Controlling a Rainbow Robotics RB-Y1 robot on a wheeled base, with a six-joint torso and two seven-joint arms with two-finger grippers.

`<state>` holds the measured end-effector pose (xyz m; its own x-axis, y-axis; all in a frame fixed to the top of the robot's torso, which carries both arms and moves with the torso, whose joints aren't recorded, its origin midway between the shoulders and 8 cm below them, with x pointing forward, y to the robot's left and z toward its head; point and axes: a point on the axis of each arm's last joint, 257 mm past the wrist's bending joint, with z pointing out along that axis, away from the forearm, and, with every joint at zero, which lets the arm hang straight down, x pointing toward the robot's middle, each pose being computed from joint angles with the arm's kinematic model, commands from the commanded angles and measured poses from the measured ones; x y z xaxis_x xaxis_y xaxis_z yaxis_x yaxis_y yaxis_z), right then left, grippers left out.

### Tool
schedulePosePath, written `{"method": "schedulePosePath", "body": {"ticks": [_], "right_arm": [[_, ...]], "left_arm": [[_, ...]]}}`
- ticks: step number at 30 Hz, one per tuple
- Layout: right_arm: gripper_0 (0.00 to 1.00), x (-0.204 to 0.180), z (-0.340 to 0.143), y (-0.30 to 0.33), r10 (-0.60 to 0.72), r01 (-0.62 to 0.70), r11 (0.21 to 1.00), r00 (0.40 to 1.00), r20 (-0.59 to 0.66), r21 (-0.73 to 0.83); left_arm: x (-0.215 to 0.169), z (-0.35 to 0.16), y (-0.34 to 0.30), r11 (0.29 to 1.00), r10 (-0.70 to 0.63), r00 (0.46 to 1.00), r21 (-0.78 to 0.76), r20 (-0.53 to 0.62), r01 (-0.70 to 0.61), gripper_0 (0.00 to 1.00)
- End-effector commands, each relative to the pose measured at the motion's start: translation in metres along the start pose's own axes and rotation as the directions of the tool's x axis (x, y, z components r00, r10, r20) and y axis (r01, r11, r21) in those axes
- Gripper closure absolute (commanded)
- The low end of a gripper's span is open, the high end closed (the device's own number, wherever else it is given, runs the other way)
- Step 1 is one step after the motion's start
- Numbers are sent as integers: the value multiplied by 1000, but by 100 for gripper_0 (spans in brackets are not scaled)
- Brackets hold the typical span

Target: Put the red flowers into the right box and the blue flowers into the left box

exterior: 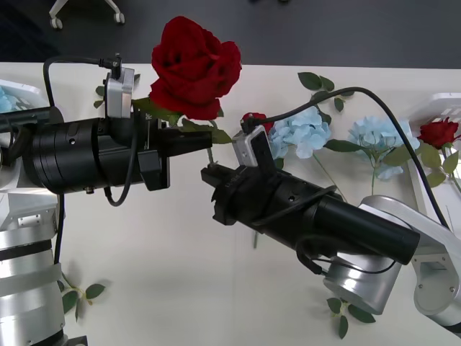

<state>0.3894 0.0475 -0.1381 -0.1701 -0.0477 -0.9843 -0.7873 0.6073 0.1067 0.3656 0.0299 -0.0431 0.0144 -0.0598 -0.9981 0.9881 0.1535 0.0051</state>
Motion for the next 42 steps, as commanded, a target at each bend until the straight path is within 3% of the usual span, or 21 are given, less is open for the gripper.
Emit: {"method": "schedulePosePath", "body": {"ticks": [1,8,9,10,11,12,27,35,36,42], "right_arm": [[100,-12,0,10,4,-4,1000,1000,25,-24],[100,-13,0,11,3,-3,1000,1000,28,-25],[100,-13,0,10,5,-5,1000,1000,27,-25],[100,-13,0,10,7,-6,1000,1000,28,-26],[100,-13,0,10,6,-5,1000,1000,30,-26],[100,-13,-1,10,8,-7,1000,1000,29,-26],[100,-14,-21,-10,-23,23,1000,1000,21,-13],[100,-17,-59,-37,-8,8,1000,1000,-19,28],[100,-20,-67,-40,3,-2,999,1000,-20,36],[100,-31,-99,-67,59,-58,993,998,-11,105]], "left_arm": [[-4,-3,-3,994,108,994,-3,-11,-108,100],[-4,-3,-3,994,108,994,-3,-11,-108,98],[-4,-3,-3,994,108,994,-3,-11,-108,66],[-4,-3,-3,994,108,994,-3,-11,-108,46],[-4,-3,-3,994,108,994,-3,-11,-108,5],[-4,-3,-3,994,108,994,-3,-11,-108,0],[-4,-3,-3,994,108,994,-3,-11,-108,0],[-4,-3,-3,994,108,994,-3,-11,-108,0],[11,-8,0,997,68,997,-23,-24,-69,0],[13,-26,6,991,88,994,-91,-59,-93,0]]}}
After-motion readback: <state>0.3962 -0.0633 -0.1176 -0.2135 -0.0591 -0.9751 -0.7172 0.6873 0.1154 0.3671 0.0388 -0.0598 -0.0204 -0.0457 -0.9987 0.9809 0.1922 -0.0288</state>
